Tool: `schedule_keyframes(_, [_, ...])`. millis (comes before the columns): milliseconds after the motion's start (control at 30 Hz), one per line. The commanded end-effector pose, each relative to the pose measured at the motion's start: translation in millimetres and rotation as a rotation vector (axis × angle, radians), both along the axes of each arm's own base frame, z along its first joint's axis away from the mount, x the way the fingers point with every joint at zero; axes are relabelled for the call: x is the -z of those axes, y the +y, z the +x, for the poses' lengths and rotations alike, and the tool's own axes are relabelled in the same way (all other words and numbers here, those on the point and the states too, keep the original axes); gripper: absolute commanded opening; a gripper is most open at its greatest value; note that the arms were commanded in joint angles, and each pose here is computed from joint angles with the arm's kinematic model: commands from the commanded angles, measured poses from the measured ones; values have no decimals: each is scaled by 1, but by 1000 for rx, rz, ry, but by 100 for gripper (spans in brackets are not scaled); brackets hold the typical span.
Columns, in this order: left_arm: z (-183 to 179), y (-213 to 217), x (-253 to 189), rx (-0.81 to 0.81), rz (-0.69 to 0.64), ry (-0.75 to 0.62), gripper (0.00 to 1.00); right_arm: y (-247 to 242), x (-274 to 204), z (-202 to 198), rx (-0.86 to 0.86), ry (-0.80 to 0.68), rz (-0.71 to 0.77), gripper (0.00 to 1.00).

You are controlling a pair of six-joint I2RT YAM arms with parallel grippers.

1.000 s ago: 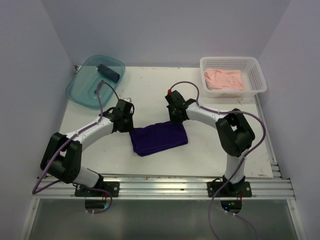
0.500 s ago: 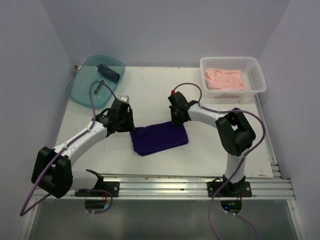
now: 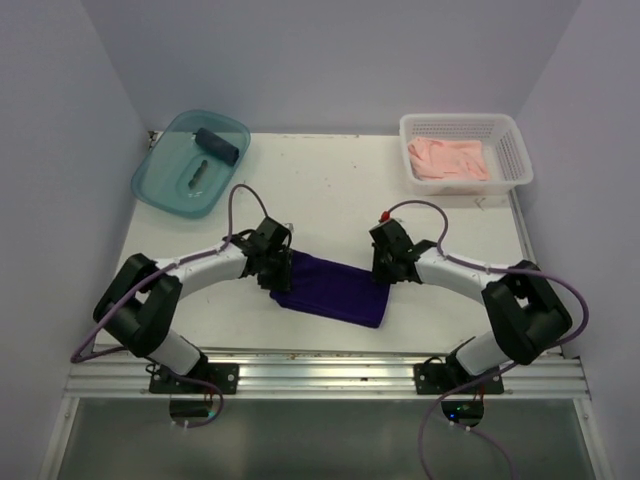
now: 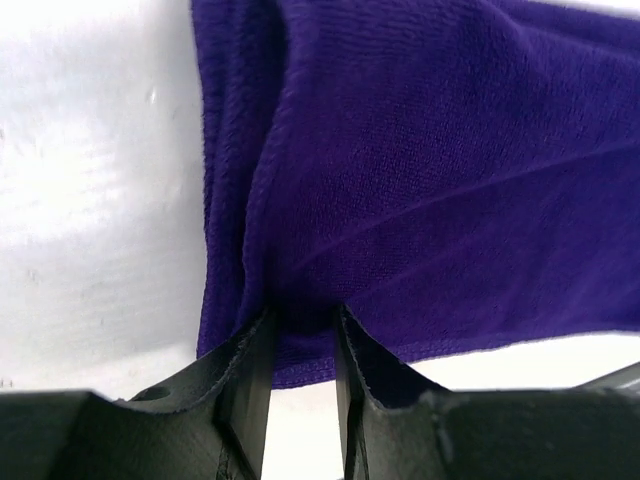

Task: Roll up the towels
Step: Fold the towel

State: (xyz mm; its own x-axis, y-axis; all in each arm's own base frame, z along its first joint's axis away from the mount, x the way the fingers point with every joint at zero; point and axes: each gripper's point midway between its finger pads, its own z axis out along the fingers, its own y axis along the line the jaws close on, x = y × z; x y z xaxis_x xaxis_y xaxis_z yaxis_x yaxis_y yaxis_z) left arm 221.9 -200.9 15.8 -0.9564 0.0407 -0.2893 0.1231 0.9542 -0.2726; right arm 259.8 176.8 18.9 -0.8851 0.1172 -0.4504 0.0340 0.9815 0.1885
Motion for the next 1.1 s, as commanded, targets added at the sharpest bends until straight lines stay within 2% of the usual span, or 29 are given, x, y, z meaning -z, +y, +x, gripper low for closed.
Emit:
schedule_keyframes(0, [12, -4, 11, 3, 18, -2, 33, -24, 14, -36, 11, 116, -82, 13])
schedule_keyframes(167, [71, -15, 7, -29, 67, -71, 33, -20, 19, -54, -10, 141, -53, 12])
schedule_keyframes(300, [133, -24, 3, -53, 100, -129, 33, 3, 20, -78, -62, 128, -34, 12])
schedule_keyframes(367, [150, -24, 1, -52, 124, -145, 33, 21, 19, -91, -93, 132, -4, 12])
schedule_keyframes(400, [169, -28, -7, -58, 114, -171, 33, 31, 16, -91, -106, 122, 21, 12])
schedule_keyframes(467, [182, -25, -16, -62, 134, -189, 33, 47, 3, -89, -136, 95, 47, 12])
schedule_keyframes(500, [195, -29, -34, -68, 124, -229, 33, 50, -3, -91, -155, 76, 40, 12])
schedule_keyframes(633, [198, -27, -85, -75, 93, -327, 38, 55, -38, -67, -154, -55, 32, 18])
schedule_keyframes(767, [174, -26, -103, -66, 33, -326, 39, 62, -69, -22, -157, -168, -29, 20])
schedule_keyframes(900, [128, -34, -87, -41, -78, -251, 37, 75, -62, 15, -167, -165, -29, 19])
schedule_keyframes(1067, [102, -46, -54, -40, -151, -174, 36, 86, -37, 55, -193, -115, -93, 18])
